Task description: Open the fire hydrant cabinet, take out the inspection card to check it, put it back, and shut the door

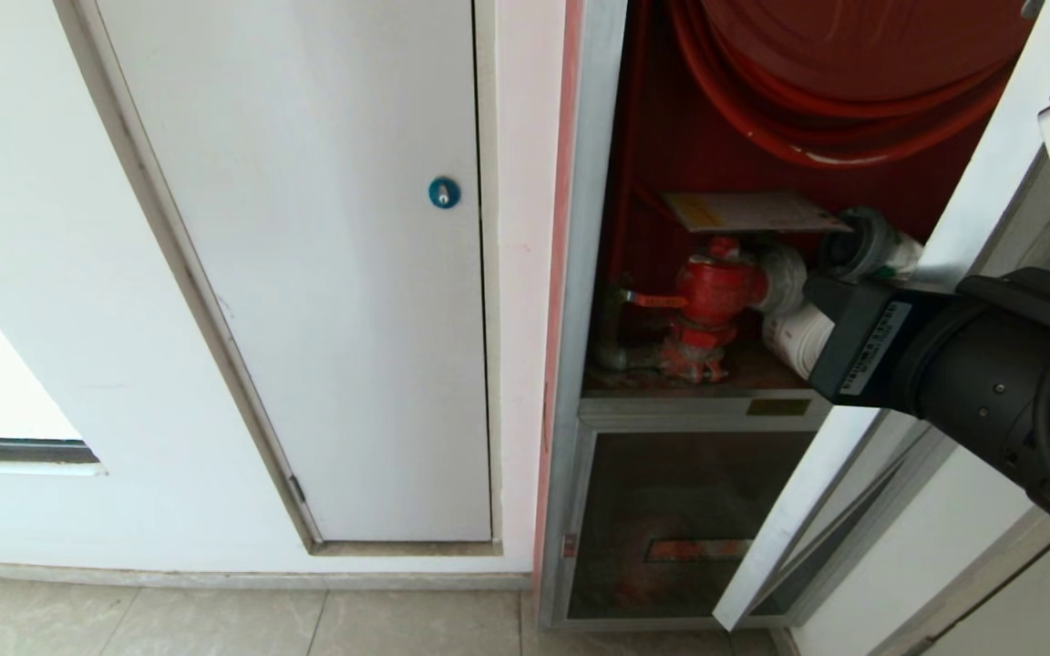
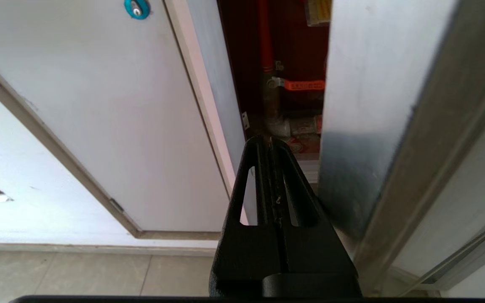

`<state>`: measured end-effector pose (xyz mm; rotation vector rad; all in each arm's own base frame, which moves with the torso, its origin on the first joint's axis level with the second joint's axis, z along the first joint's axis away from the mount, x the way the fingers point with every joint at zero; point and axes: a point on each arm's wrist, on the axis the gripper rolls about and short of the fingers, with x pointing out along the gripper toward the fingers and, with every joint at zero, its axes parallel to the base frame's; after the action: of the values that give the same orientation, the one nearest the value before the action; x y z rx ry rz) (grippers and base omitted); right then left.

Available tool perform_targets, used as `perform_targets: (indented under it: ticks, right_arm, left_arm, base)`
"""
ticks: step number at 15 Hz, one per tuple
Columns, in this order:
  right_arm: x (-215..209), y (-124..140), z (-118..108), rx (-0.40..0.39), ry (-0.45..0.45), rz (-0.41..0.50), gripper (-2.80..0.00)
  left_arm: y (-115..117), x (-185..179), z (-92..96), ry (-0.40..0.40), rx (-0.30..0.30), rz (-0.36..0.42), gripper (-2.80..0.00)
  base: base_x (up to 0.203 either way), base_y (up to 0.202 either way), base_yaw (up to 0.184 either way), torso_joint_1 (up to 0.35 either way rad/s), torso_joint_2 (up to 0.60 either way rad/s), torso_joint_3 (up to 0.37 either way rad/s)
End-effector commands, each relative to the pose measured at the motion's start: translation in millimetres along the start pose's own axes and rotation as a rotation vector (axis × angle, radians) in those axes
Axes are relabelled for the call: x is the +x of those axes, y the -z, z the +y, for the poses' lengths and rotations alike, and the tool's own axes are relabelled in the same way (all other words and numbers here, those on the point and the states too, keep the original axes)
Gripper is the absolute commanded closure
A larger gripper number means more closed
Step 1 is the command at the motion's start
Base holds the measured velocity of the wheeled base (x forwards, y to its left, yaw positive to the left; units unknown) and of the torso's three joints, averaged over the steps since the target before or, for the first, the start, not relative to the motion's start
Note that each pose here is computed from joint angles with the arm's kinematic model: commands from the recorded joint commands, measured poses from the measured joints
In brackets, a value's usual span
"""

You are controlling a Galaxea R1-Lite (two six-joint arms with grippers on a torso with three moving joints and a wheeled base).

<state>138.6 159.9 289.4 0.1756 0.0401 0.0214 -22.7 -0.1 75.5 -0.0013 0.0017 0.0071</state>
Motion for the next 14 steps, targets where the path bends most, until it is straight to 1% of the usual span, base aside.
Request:
perform_targets:
  ticks: [1,4,9,14]
  right_arm:
    - [-1,-3,-5,0.010,0.020,-0.011,0.00]
    - [-7,-5,-12,0.011,0.022,-0.009,0.00]
    - [-22,-9,-33,0.015,0.034,-0.015,0.00]
    - [-32,-5,-51,-0.002,0.051,-0.006,0.00]
  left_arm:
    - [0,0,0.0,-0.001,0.000,0.000,0.00]
    - [0,0,0.0,-0.001,0.000,0.001,0.00]
    - [0,0,0.0,-0.001,0.000,0.001,0.00]
    - [0,0,0.0,-0.001,0.000,0.000,0.00]
  base:
    - [0.000,0.000,0.000,0.000,0.00,0.000]
    - [0.000,0.000,0.000,0.000,0.00,0.000]
    - [0.000,0.000,0.000,0.000,0.00,0.000]
    - [0.000,0.000,0.000,0.000,0.00,0.000]
